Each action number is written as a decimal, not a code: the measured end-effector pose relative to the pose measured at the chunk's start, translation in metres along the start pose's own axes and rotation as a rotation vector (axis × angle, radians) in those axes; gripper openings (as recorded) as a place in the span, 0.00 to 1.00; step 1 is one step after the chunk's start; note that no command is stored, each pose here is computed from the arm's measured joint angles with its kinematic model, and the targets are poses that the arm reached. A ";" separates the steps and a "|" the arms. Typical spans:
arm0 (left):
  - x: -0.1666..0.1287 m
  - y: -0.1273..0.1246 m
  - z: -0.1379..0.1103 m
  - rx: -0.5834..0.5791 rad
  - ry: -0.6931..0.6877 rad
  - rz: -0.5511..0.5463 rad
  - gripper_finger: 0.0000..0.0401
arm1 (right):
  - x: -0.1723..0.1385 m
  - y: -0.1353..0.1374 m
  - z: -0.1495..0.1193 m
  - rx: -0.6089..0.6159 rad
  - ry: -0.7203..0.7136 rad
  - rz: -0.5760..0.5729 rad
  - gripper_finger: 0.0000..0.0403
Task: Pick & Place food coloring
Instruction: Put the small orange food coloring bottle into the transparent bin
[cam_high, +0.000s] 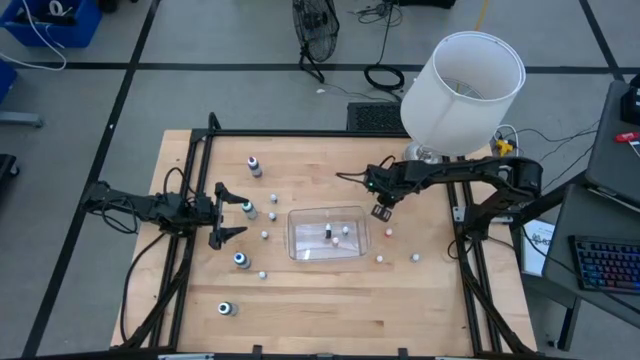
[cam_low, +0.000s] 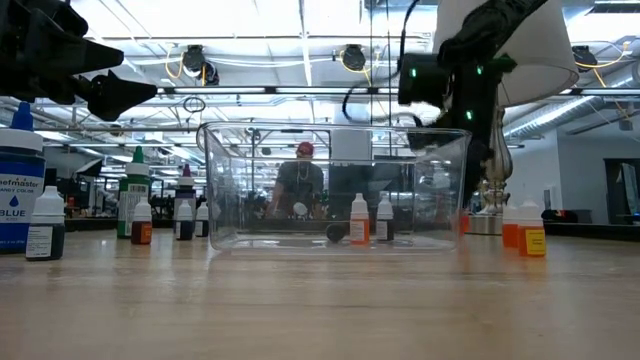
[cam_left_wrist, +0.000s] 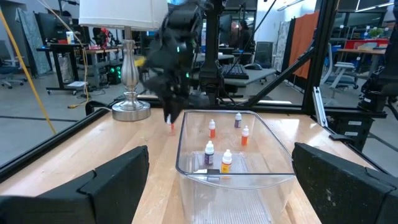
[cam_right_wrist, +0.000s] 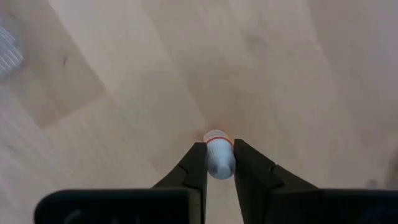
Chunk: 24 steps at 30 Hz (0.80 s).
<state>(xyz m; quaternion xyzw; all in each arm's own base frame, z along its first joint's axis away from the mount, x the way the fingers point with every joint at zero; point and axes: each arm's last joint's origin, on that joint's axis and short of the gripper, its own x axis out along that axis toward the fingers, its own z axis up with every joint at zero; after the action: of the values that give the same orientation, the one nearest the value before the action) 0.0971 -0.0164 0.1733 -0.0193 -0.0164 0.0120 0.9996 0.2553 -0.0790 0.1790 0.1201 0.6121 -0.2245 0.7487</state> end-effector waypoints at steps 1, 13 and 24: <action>0.000 0.000 0.000 0.000 0.000 0.000 0.97 | -0.009 0.001 0.004 -0.004 -0.022 -0.017 0.10; 0.000 0.000 0.000 0.000 0.000 0.000 0.97 | -0.139 0.072 0.052 -0.162 -0.376 0.075 0.10; 0.000 0.000 0.000 0.000 0.000 0.000 0.97 | -0.181 0.171 0.087 -0.418 -0.414 0.066 0.10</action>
<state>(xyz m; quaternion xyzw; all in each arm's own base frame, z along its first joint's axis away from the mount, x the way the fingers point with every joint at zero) 0.0971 -0.0164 0.1733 -0.0193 -0.0161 0.0122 0.9996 0.3861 0.0643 0.3576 -0.0651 0.4749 -0.0887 0.8731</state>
